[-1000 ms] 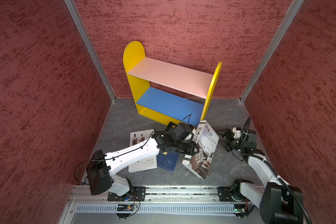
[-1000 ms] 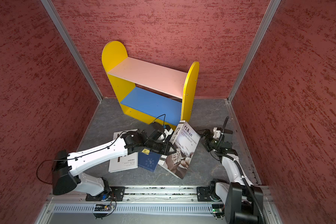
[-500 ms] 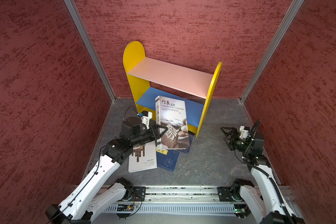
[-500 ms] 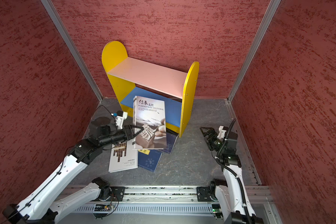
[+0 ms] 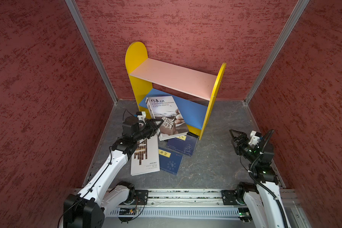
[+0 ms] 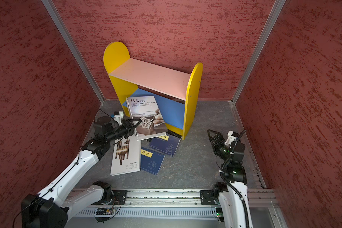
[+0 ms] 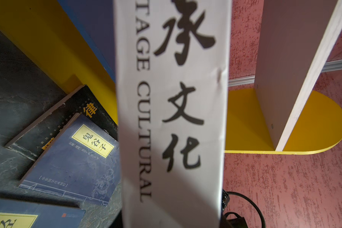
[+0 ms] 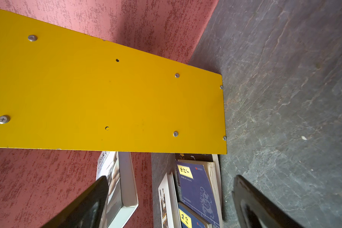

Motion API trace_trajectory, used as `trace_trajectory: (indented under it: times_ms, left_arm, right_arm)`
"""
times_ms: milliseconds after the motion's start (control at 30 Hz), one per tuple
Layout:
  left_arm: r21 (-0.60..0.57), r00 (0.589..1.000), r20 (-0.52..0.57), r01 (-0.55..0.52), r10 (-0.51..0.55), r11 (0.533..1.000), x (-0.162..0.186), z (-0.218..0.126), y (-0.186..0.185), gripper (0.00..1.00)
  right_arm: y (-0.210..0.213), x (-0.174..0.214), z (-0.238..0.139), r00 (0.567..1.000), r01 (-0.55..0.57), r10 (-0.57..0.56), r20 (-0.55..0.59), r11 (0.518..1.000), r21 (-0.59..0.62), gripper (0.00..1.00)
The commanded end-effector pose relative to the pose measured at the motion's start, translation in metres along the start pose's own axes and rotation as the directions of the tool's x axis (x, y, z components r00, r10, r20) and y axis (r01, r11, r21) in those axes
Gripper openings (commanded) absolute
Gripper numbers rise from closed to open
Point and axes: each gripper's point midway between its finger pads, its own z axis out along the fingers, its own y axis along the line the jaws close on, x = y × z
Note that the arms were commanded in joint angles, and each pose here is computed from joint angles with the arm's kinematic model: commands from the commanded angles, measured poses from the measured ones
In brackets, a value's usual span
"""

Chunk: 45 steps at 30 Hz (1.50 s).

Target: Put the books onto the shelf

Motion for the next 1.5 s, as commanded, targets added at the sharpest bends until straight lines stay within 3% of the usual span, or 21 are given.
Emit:
trace_trajectory:
  times_ms: [0, 233, 367, 500, 767, 1200, 1367, 1467]
  left_arm:
    - [0.115, 0.992, 0.126, -0.021, 0.006, 0.993, -0.025, 0.0, -0.033, 0.23]
    - [0.055, 0.965, 0.263, 0.003, -0.018, 0.998, -0.031, 0.021, -0.035, 0.23]
    - [0.024, 0.956, 0.292, -0.032, 0.024, 0.999, -0.025, 0.044, -0.04, 0.23]
    - [0.042, 0.95, 0.311, -0.048, 0.032, 0.998, -0.022, 0.068, -0.047, 0.23]
    - [0.02, 0.943, 0.332, -0.032, 0.024, 0.999, -0.015, 0.097, -0.039, 0.23]
    - [-0.007, 0.951, 0.308, 0.037, -0.033, 0.999, -0.001, 0.176, -0.02, 0.22]
    - [-0.069, 0.95, 0.309, 0.063, -0.038, 0.996, 0.013, 0.185, -0.015, 0.23]
    - [-0.094, 0.949, 0.309, 0.101, -0.068, 0.99, 0.017, 0.185, -0.004, 0.28]
  right_arm:
    - [0.007, -0.007, 0.001, 0.999, 0.007, -0.006, 0.036, 1.0, -0.018, 0.99]
    - [0.016, -0.007, 0.017, 1.0, 0.017, -0.019, -0.021, 0.997, -0.078, 0.99]
    - [0.023, -0.012, 0.023, 0.995, 0.094, -0.096, -0.032, 0.994, -0.057, 0.99]
    - [0.026, -0.009, 0.022, 0.995, 0.087, -0.091, -0.046, 0.994, -0.073, 0.99]
    - [0.008, -0.004, 0.015, 0.996, 0.085, -0.085, -0.015, 0.995, -0.047, 0.99]
    - [0.015, -0.02, 0.05, 0.981, 0.17, -0.17, -0.097, 0.985, -0.014, 0.99]
    - [0.013, -0.022, 0.049, 0.981, 0.177, -0.177, -0.08, 0.984, -0.005, 0.99]
    - [0.01, -0.019, 0.049, 0.98, 0.175, -0.174, -0.091, 0.985, -0.004, 0.99]
